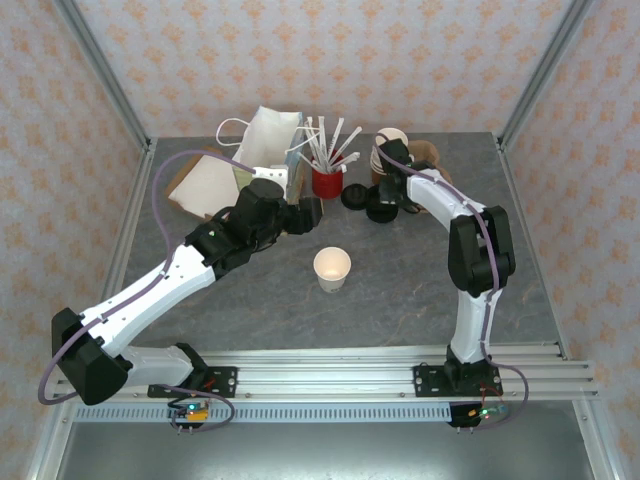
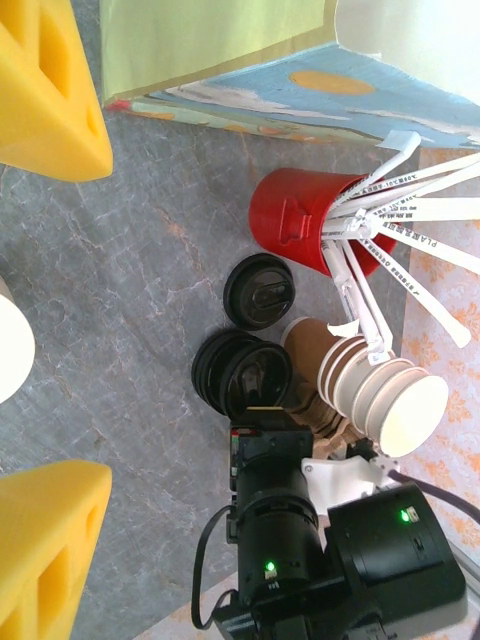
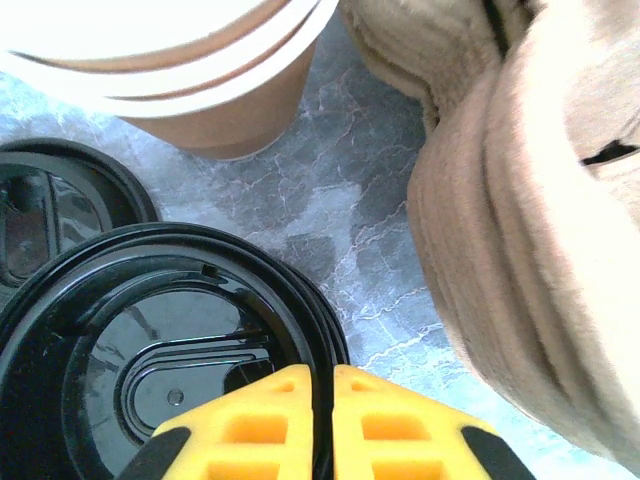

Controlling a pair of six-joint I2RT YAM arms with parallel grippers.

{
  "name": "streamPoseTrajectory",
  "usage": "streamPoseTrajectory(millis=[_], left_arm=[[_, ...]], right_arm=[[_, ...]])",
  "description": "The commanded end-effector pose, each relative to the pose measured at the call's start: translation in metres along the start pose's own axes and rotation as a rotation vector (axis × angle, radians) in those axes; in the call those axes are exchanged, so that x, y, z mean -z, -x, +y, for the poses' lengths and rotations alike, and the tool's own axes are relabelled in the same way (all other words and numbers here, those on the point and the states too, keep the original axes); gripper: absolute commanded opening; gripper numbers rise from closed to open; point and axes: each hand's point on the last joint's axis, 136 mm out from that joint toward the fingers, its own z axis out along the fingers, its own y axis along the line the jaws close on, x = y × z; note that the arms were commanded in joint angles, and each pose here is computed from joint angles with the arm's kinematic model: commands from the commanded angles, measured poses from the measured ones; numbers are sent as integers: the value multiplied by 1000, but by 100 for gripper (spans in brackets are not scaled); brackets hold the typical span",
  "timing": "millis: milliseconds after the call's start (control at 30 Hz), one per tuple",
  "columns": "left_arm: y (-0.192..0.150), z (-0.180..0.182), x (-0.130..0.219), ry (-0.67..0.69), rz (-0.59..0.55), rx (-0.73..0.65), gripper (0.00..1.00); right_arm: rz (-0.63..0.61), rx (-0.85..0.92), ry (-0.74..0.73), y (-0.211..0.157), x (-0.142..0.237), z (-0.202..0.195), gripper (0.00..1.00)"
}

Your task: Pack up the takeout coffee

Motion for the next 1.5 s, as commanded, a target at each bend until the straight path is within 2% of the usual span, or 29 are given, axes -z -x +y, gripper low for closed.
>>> streamPoseTrajectory(millis=[0,200,267,333,433,500,600,800,933,1100,1467], left_arm=[[0,3,0,11,-4,3,75],[7,-2,5,-13,-19,11,75],[12,-10,10,-52,-37,29,74],[23,-20,16,-118,-70,80,75],[48,-30,24,-220,-117,215,75],[67,-34,31,-293,-158,307,75],[94,-45,42,-397,-232,413,75],[134,-73,60,-622,-319,621,83],[148,-90,55,-716,-300,675,88],[150,-99,39,-736,-269,687,94],[158,-116,23,-784,-227,635,99]], right_arm=[[-55,-37,1,13,30,-12,10],[-81,-82,64,10,58,-16,9],[-109,-148,179,11,80,-9,9],[-159,-230,367,15,114,9,8],[-227,-403,689,28,174,39,7],[-264,-498,834,35,206,48,7],[-319,-627,1026,42,248,59,7],[-342,-785,1296,46,295,79,7],[-317,-813,1415,45,311,95,7],[-311,-804,1508,44,327,104,7],[-300,-743,1552,41,339,113,6]])
